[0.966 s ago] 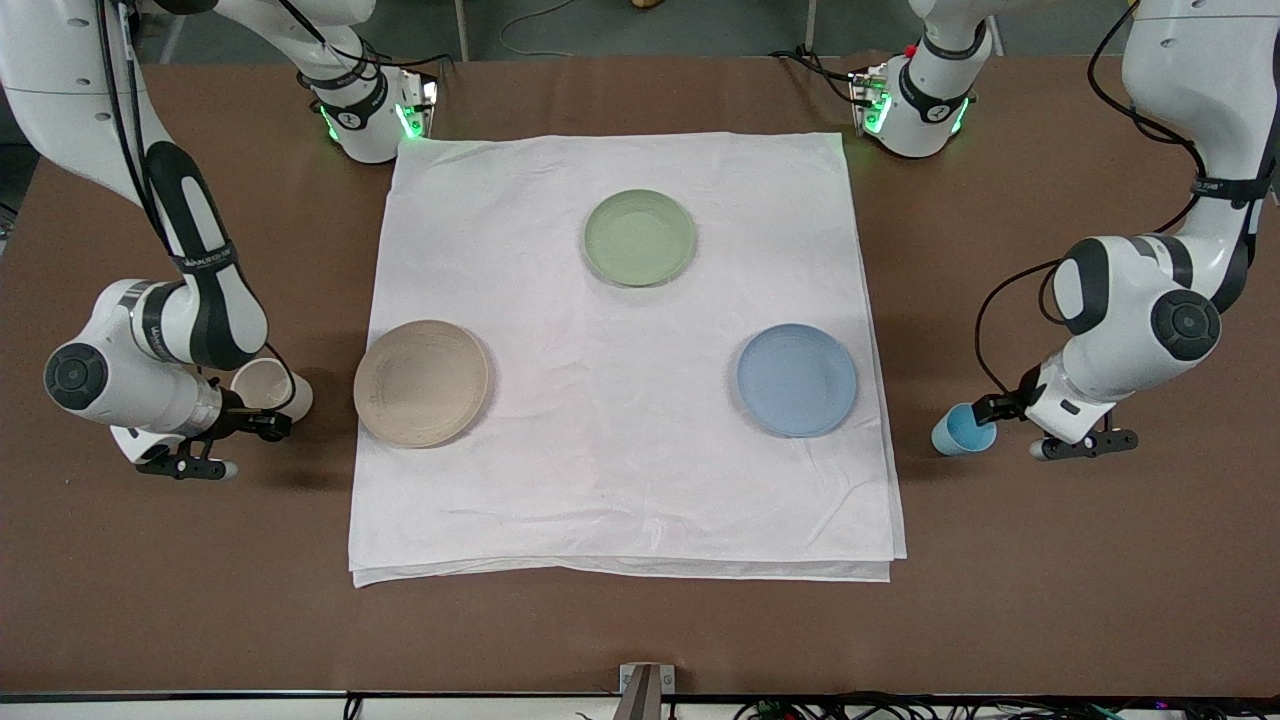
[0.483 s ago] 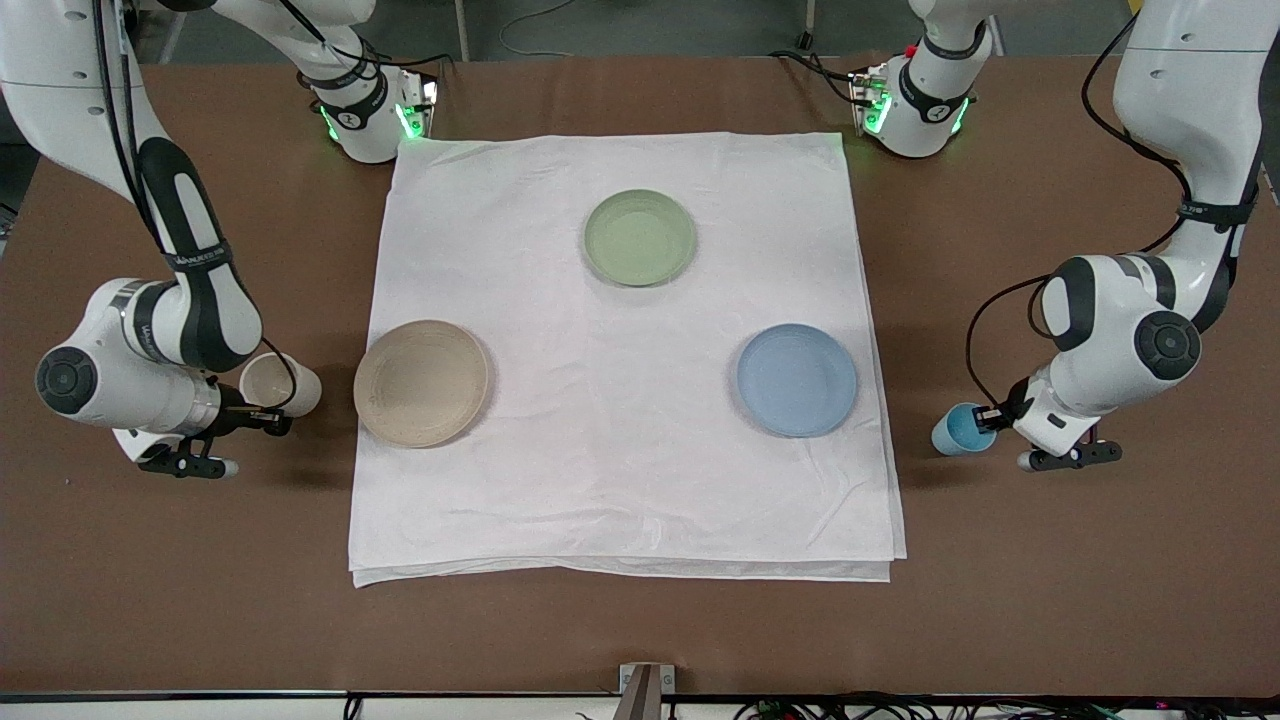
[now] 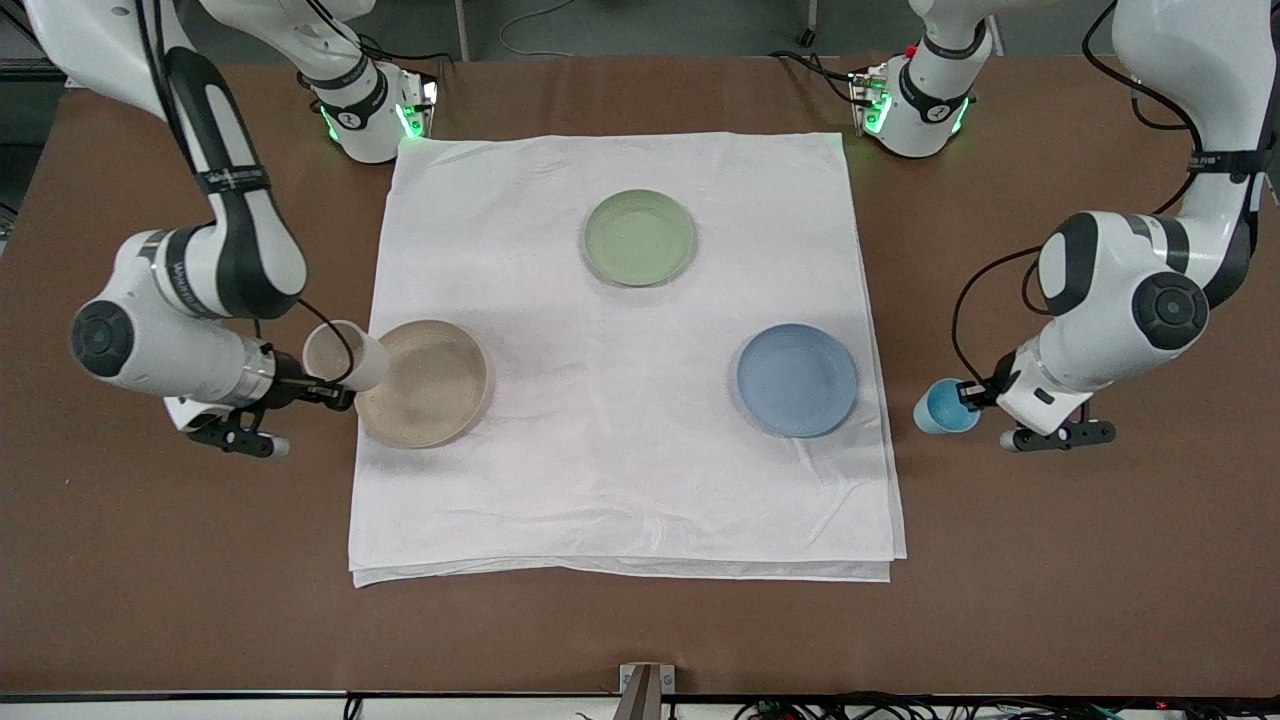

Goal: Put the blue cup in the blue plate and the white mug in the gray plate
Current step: 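Carry the mug onto the beige plate while the left gripper carries the cup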

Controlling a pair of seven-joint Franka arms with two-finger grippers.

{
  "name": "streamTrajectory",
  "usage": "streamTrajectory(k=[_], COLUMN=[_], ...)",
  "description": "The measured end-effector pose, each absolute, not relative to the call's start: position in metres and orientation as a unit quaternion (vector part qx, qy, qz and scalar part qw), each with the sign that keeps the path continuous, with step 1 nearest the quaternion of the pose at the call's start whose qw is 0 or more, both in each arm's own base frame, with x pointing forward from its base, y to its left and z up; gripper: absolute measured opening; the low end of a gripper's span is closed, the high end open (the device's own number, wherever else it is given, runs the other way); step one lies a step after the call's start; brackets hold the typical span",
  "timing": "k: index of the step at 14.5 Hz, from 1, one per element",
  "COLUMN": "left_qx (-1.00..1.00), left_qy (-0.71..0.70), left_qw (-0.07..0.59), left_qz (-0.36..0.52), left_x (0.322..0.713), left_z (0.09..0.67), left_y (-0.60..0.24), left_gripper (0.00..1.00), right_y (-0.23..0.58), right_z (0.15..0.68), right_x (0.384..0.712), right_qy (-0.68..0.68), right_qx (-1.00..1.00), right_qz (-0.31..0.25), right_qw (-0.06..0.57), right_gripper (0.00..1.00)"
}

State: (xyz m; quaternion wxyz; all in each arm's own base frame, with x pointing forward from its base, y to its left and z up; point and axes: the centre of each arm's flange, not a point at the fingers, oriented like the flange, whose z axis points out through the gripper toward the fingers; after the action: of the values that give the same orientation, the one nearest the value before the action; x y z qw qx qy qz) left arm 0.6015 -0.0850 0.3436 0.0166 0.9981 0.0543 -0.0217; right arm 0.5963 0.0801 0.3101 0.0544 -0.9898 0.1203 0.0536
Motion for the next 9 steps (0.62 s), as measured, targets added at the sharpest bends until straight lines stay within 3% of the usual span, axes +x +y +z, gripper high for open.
streamTrajectory(k=[3, 6, 7, 9], left_qx=[0.997, 0.995, 0.995, 0.993], left_qy=[0.056, 0.068, 0.077, 0.092], left_qw=[0.017, 0.011, 0.01, 0.013], left_qz=[-0.044, -0.067, -0.07, -0.067], left_x=[0.574, 0.554, 0.549, 0.545], left_z=[0.337, 0.31, 0.302, 0.291], left_y=[-0.146, -0.168, -0.175, -0.188], left_gripper=[0.02, 0.02, 0.02, 0.02], right_y=[0.103, 0.109, 0.108, 0.106], right_z=[0.258, 0.238, 0.24, 0.247], right_x=[0.56, 0.546, 0.548, 0.554], right_qy=[0.121, 0.12, 0.122, 0.125], right_qx=[-0.991, -0.991, -0.991, -0.99], right_qz=[0.009, -0.006, -0.008, -0.007], right_qw=[0.056, 0.056, 0.057, 0.059], right_gripper=[0.19, 0.2, 0.23, 0.4])
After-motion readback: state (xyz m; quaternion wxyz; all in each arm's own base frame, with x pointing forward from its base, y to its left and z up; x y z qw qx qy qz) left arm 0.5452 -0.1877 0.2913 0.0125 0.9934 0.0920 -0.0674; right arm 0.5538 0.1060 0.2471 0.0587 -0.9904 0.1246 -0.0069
